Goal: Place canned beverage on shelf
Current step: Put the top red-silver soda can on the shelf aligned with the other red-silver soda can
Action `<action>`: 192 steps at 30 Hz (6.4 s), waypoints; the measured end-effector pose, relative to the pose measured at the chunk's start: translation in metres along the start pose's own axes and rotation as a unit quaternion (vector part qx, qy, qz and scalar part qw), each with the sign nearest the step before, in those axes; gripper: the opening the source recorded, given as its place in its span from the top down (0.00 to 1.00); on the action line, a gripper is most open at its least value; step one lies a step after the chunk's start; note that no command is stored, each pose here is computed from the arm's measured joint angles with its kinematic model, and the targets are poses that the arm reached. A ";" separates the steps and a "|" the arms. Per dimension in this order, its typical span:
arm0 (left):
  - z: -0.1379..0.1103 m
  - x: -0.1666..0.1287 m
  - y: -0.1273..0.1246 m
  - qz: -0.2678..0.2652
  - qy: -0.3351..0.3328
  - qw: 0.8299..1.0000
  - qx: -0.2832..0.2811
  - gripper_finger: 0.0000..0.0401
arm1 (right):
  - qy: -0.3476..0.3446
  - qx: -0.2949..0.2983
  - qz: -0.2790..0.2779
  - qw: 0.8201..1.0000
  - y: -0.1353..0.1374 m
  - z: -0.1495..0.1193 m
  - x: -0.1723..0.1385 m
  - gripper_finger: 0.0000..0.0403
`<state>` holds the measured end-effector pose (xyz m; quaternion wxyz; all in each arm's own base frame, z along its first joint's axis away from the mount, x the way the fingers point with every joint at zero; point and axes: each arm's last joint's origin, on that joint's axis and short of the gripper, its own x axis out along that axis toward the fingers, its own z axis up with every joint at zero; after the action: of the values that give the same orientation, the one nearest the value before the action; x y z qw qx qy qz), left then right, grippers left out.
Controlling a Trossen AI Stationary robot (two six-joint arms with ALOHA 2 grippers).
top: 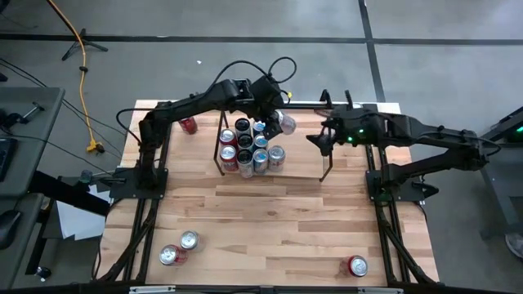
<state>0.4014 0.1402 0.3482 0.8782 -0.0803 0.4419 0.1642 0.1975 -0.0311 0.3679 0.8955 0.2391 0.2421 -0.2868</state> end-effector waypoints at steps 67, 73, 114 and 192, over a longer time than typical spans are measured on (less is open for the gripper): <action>-0.020 0.071 -0.006 -0.010 0.090 0.995 0.051 0.38 | 0.017 0.006 -0.039 0.999 0.004 -0.004 0.019 0.03; -0.020 0.071 -0.007 -0.011 0.090 0.995 0.053 0.38 | 0.017 0.006 -0.038 0.999 0.004 -0.004 0.019 0.03; 0.014 -0.002 -0.006 -0.037 0.037 0.997 0.055 0.29 | -0.009 0.019 -0.045 0.999 0.005 0.000 0.020 0.03; -0.225 -0.202 0.002 -0.143 -0.465 0.855 -0.179 0.30 | 0.069 0.115 -0.049 0.990 0.001 0.001 0.129 0.98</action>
<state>0.1202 0.0341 0.3762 0.9657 -0.2127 -0.0716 0.1310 0.2911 -0.0828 0.2953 0.8278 0.3480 0.2803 -0.3393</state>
